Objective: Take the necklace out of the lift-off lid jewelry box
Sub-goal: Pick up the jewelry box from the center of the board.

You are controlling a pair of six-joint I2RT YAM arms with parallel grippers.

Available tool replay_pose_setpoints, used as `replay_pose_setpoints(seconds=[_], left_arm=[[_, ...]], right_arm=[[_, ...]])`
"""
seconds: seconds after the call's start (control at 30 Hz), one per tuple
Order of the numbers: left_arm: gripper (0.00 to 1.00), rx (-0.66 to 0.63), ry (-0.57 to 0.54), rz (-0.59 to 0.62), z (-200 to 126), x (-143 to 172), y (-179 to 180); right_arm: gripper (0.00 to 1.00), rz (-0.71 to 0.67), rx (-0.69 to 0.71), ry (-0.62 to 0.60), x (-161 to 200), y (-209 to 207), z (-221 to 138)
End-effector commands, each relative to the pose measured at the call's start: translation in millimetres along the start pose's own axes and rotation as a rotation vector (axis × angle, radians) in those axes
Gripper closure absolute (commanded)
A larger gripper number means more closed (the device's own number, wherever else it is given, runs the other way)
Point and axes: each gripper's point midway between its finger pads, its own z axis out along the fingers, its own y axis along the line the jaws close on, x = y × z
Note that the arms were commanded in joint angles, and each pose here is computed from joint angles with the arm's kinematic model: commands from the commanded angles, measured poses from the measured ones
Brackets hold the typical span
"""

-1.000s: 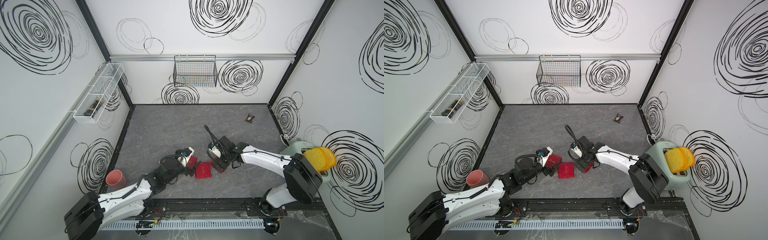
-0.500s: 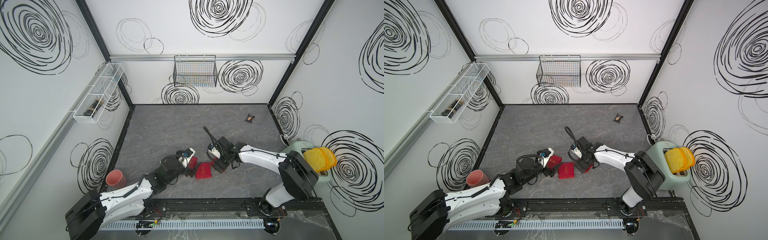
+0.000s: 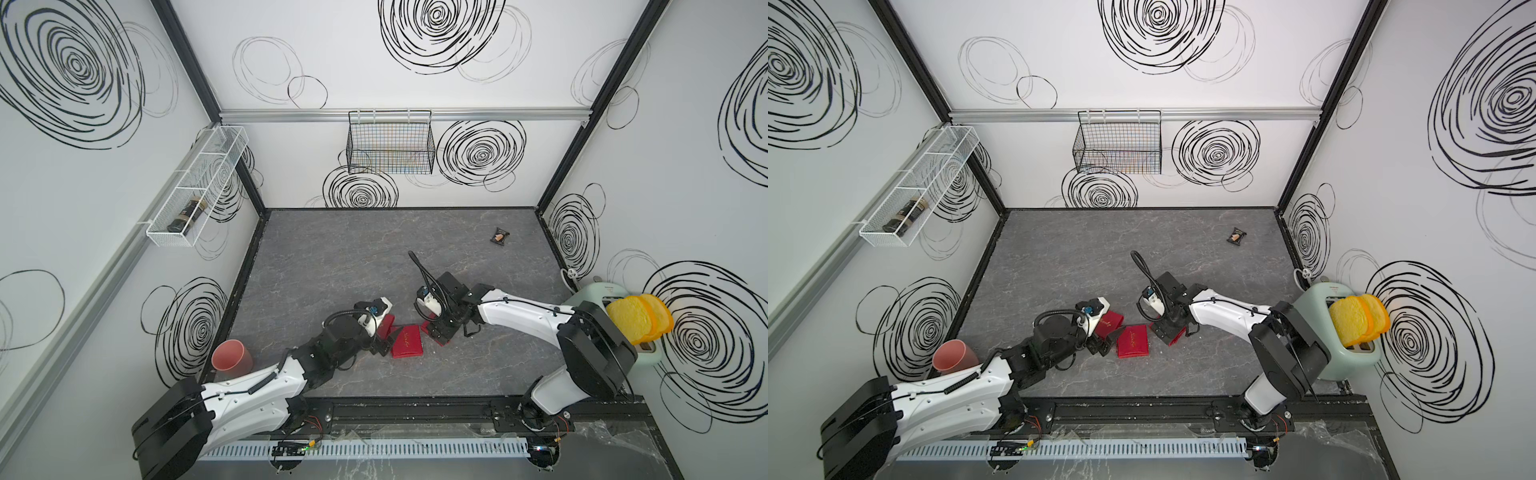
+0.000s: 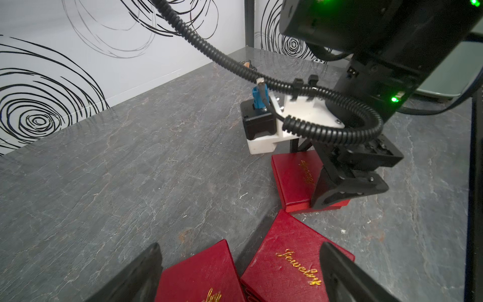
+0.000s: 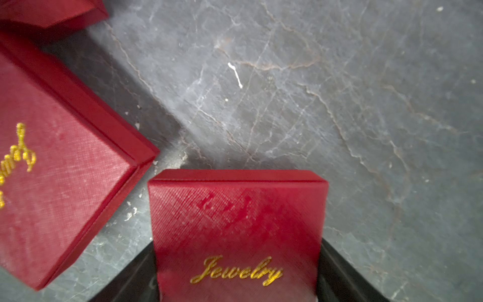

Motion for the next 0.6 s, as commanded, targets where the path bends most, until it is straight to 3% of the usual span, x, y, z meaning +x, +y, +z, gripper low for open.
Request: replay_pose_setpoints(seconds=[0.0,0.13,0.33,0.57], left_arm=[[0.04,-0.008,-0.049,0.002,0.1,-19.6,0.3],[0.04,-0.011,-0.057,-0.012,-0.3,-22.3,1.1],[0.04,0.053,-0.128,-0.107,-6.4,-49.3,-8.0],[0.04,0.311,-0.359,-0.375,-41.0,-109.2,-26.7]], right_arm=[[0.18,0.021,0.004,-0.02,-7.4,-2.4,-9.7],[0.21,0.091,-0.031,-0.12,-25.5,-4.2,-31.5],[0.25,0.15,-0.213,-0.4,-60.9,9.9,-83.5],[0.27,0.128,-0.463,-0.776,-80.6,26.8,-157.8]])
